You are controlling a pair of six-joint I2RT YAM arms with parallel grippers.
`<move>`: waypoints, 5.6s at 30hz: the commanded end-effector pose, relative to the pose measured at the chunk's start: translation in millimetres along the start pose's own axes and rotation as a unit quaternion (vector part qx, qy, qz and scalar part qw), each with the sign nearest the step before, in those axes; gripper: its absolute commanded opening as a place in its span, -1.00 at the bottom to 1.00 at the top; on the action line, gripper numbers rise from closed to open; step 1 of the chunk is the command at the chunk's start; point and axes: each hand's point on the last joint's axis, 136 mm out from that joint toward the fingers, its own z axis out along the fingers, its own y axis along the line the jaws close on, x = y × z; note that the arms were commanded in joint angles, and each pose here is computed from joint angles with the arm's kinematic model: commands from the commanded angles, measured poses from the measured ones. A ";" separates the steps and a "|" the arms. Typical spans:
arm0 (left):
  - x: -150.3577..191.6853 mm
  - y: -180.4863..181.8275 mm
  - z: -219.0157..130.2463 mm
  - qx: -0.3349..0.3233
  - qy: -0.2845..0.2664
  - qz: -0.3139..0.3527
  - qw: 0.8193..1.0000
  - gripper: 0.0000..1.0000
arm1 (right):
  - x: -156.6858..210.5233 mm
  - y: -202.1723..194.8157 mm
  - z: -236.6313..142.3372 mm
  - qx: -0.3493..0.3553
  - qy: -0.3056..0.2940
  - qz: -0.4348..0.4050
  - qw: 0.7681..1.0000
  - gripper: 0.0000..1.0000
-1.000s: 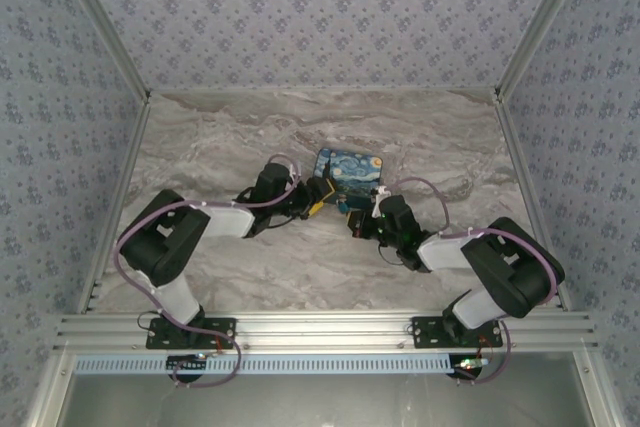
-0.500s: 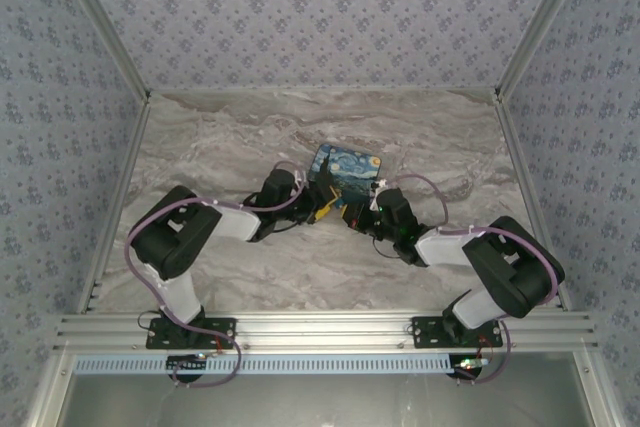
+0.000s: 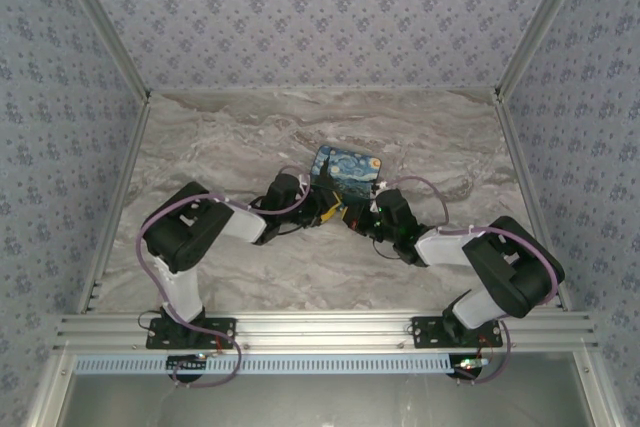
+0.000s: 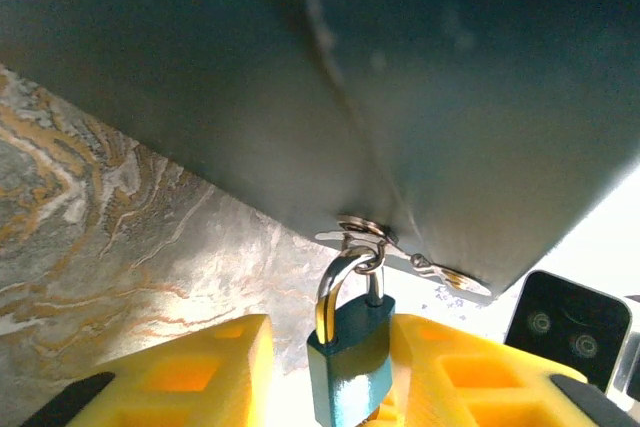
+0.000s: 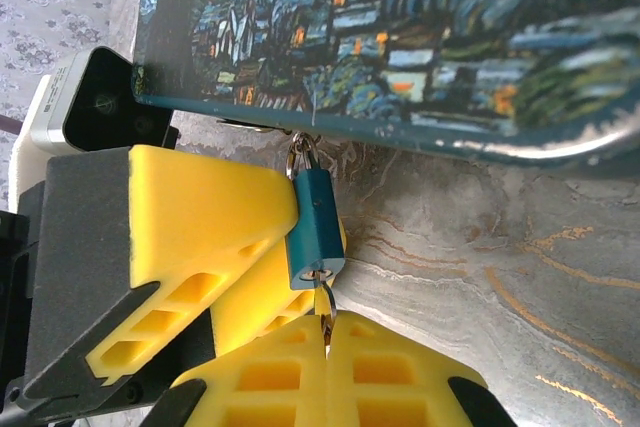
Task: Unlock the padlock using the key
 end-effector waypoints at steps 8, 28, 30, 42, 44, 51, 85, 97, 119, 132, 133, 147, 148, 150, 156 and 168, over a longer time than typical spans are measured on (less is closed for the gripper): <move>5.7 -7.8 12.0 0.023 0.013 -0.009 1.000 -0.36 | -7.4 27.6 2.6 -0.037 -0.003 0.021 0.999 -1.00; 5.0 -13.6 5.6 0.018 0.007 -0.001 1.000 -0.97 | -3.7 -2.0 -22.7 0.043 -0.006 -0.035 0.998 -0.44; 4.8 -16.0 3.8 0.016 0.005 0.002 1.000 -0.99 | -5.2 -3.5 -27.8 0.050 -0.007 -0.051 0.997 -0.33; 5.5 -35.1 -9.1 0.003 0.001 0.000 1.000 -1.00 | -30.9 29.4 -78.7 0.055 -0.038 -0.241 0.968 0.33; 5.8 -39.6 -11.4 0.004 0.001 -0.004 1.000 -1.00 | -34.1 38.4 -87.7 0.048 -0.046 -0.276 0.959 0.42; 8.5 -43.0 -19.9 -0.029 0.004 -0.031 0.999 -1.00 | -38.8 59.8 -115.4 0.040 -0.056 -0.423 0.904 0.56; 36.3 -38.5 -23.0 -0.092 0.044 -0.133 0.986 -1.00 | 13.3 48.3 -68.9 0.101 -0.021 -0.796 0.596 0.02; 37.2 -38.9 -22.9 -0.089 0.046 -0.136 0.986 -1.00 | 15.8 37.7 -44.3 0.112 -0.013 -0.790 0.602 -0.40; 39.5 -39.3 -20.4 -0.084 0.053 -0.140 0.985 -1.00 | 13.5 26.7 -27.7 0.133 -0.021 -0.773 0.620 -0.67; 39.7 -36.8 -19.2 -0.082 0.054 -0.145 0.985 -1.00 | 1.1 35.9 -32.5 0.147 -0.073 -0.716 0.679 -1.00; 39.6 -37.0 -19.0 -0.081 0.054 -0.145 0.985 -1.00 | 1.9 35.7 -32.7 0.146 -0.075 -0.710 0.685 -1.00; 39.0 -35.0 -18.5 -0.080 0.053 -0.147 0.985 -1.00 | 10.5 22.3 -27.7 0.138 -0.097 -0.565 0.807 -1.00; 39.4 -34.7 -18.6 -0.081 0.053 -0.148 0.984 -1.00 | 11.8 22.1 -26.7 0.135 -0.100 -0.552 0.817 -1.00; 39.3 -33.4 -18.4 -0.082 0.053 -0.148 0.984 -1.00 | 13.7 18.5 -24.7 0.135 -0.103 -0.524 0.835 -1.00; 38.5 -31.2 -17.5 -0.085 0.050 -0.146 0.984 -1.00 | 19.3 15.0 -18.0 0.126 -0.102 -0.431 0.888 -1.00; 36.8 -28.0 -16.8 -0.089 0.047 -0.136 0.986 -0.81 | 24.9 9.1 -12.9 0.129 -0.101 -0.293 0.942 -1.00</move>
